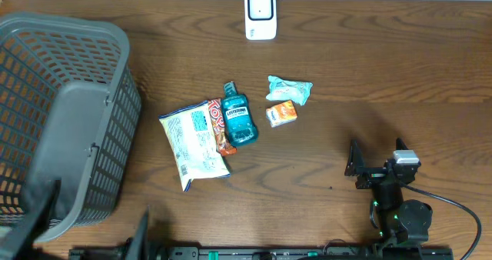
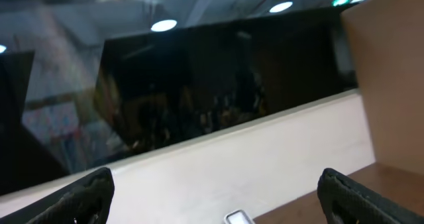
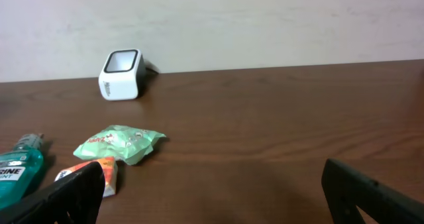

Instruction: Scan the item barcode

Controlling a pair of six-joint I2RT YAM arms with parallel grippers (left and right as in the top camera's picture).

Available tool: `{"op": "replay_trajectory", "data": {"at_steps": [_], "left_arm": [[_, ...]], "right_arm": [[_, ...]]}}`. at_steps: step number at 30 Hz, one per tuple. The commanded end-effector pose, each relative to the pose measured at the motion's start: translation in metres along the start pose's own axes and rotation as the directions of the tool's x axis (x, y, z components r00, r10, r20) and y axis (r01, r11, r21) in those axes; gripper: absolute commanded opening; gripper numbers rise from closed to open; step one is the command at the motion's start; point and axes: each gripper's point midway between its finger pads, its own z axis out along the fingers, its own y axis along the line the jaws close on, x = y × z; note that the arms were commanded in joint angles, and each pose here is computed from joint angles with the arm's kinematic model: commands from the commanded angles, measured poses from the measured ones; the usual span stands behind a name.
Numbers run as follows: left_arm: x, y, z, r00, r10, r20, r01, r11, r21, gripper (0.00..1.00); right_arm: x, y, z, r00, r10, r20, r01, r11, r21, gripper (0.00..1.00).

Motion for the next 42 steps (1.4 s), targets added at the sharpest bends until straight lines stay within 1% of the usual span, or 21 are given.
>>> {"op": "replay_trajectory", "data": {"at_steps": [1, 6, 11, 13, 15, 23, 30, 34, 38, 42], "left_arm": [[-0.005, -0.024, -0.018, 0.999, -0.015, 0.036, 0.011, 0.994, 0.111, 0.98], [-0.020, -0.029, -0.030, 0.995, 0.008, 0.102, -0.020, 0.993, 0.118, 0.98], [-0.055, -0.015, -0.035, 0.969, 0.061, 0.238, -0.069, 0.997, 0.027, 0.98], [-0.062, -0.010, -0.036, 0.962, 0.071, 0.263, -0.072, 0.997, -0.005, 0.98], [-0.063, -0.004, -0.037, 0.961, 0.073, 0.266, -0.065, 0.997, -0.038, 0.98], [-0.057, -0.005, -0.039, 0.964, 0.070, 0.257, -0.062, 0.997, -0.039, 0.98], [-0.041, -0.017, -0.067, 0.951, 0.086, 0.298, -0.076, 0.996, -0.047, 0.98], [-0.032, -0.012, -0.057, 0.955, 0.080, 0.285, -0.066, 0.996, -0.059, 0.98], [-0.002, 0.014, -0.043, 0.975, 0.060, 0.213, -0.020, 0.983, -0.183, 0.98], [0.035, 0.049, -0.033, 0.991, 0.035, 0.126, 0.013, 0.933, -0.361, 0.98]], "right_arm": [[0.002, 0.001, 0.000, 1.000, 0.001, -0.006, -0.001, 1.000, -0.004, 0.99], [0.002, 0.001, 0.000, 1.000, 0.001, -0.006, -0.001, 1.000, -0.004, 0.99], [0.002, 0.001, 0.000, 1.000, 0.001, -0.006, -0.001, 1.000, -0.004, 0.99], [0.002, 0.001, 0.000, 1.000, 0.001, -0.006, -0.001, 1.000, -0.004, 0.99], [0.002, 0.001, 0.000, 1.000, 0.001, -0.006, -0.001, 1.000, -0.004, 0.99], [0.002, 0.001, 0.000, 1.000, 0.001, -0.006, -0.001, 1.000, -0.004, 0.99], [0.002, 0.001, 0.000, 1.000, 0.001, -0.006, -0.001, 1.000, -0.004, 0.99], [0.002, 0.001, 0.000, 1.000, 0.001, -0.006, -0.001, 1.000, -0.004, 0.99], [0.002, 0.001, 0.000, 1.000, 0.001, -0.006, -0.001, 1.000, -0.004, 0.99], [0.002, 0.001, 0.000, 1.000, 0.001, -0.006, -0.001, 1.000, -0.004, 0.99]]}}
